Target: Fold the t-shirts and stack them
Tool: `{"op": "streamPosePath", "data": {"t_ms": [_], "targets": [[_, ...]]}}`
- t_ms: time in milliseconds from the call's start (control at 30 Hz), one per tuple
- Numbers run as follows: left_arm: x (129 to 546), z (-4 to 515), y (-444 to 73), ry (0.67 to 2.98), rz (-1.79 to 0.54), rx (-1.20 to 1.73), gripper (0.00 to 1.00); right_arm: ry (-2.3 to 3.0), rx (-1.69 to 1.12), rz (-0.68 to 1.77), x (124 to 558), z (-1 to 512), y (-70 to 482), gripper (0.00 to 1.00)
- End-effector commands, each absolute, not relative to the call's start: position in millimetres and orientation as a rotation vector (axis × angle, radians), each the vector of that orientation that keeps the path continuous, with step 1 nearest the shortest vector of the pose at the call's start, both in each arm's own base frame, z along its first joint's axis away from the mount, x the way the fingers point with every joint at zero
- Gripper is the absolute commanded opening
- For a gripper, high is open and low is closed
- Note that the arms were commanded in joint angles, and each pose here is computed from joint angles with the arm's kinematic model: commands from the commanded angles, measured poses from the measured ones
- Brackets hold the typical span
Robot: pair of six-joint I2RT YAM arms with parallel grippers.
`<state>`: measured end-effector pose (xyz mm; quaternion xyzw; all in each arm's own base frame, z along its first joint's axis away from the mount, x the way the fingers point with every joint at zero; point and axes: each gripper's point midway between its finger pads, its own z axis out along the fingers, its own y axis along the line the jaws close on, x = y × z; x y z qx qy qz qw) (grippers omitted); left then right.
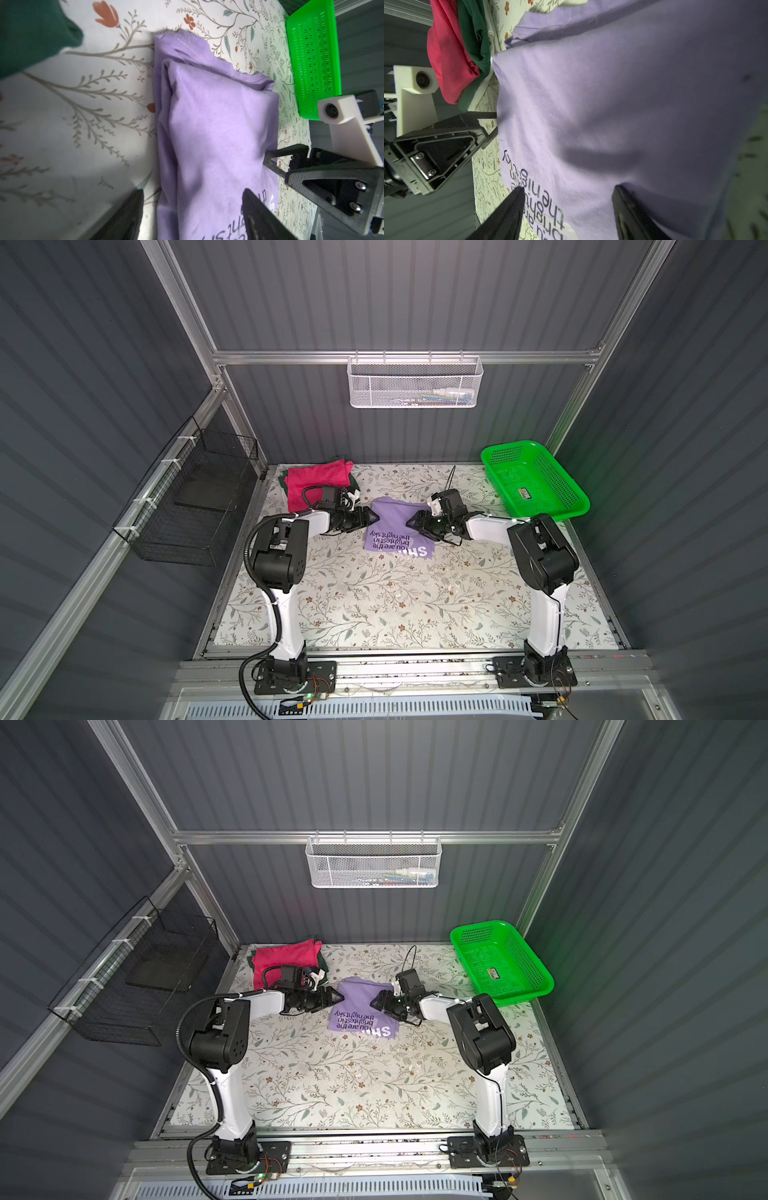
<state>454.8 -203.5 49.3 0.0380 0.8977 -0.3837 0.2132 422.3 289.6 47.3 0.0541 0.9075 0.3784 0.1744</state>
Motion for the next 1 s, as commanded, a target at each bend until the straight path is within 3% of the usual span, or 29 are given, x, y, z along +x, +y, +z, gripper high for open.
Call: {"op": "streamPosePath", "data": {"t_ms": [0, 267, 467, 633, 700, 800, 967], "targets": [[434.8, 20.1, -215.8, 2.607, -1.131, 0.074, 0.69, 2.613, 0.145, 1.068, 416.7, 35.7, 287.8, 0.69], [430.2, 11.0, -238.3, 2.632, -1.128, 0.102, 0.56, 2.613, 0.143, 1.071, 416.6, 36.7, 287.8, 0.69], [438.3, 27.7, -241.5, 2.616, -1.003, 0.140, 0.29, 2.592, 0.113, 1.084, 416.3, 45.2, 289.1, 0.70], [446.3, 58.8, -246.0, 2.588, -0.985, 0.198, 0.00, 2.437, 0.018, 1.193, 414.7, 84.1, 296.5, 0.71], [455.1, 79.5, -248.1, 2.567, -0.964, 0.225, 0.00, 2.357, -0.026, 1.241, 410.6, 105.7, 297.8, 0.79], [461.0, 93.1, -245.5, 2.589, -0.894, 0.253, 0.00, 2.245, -0.090, 1.216, 403.9, 134.9, 291.4, 0.99], [476.4, 103.7, -228.7, 2.670, -0.560, 0.337, 0.00, 2.171, -0.308, 1.021, 394.1, 155.4, 279.6, 0.99]]}}
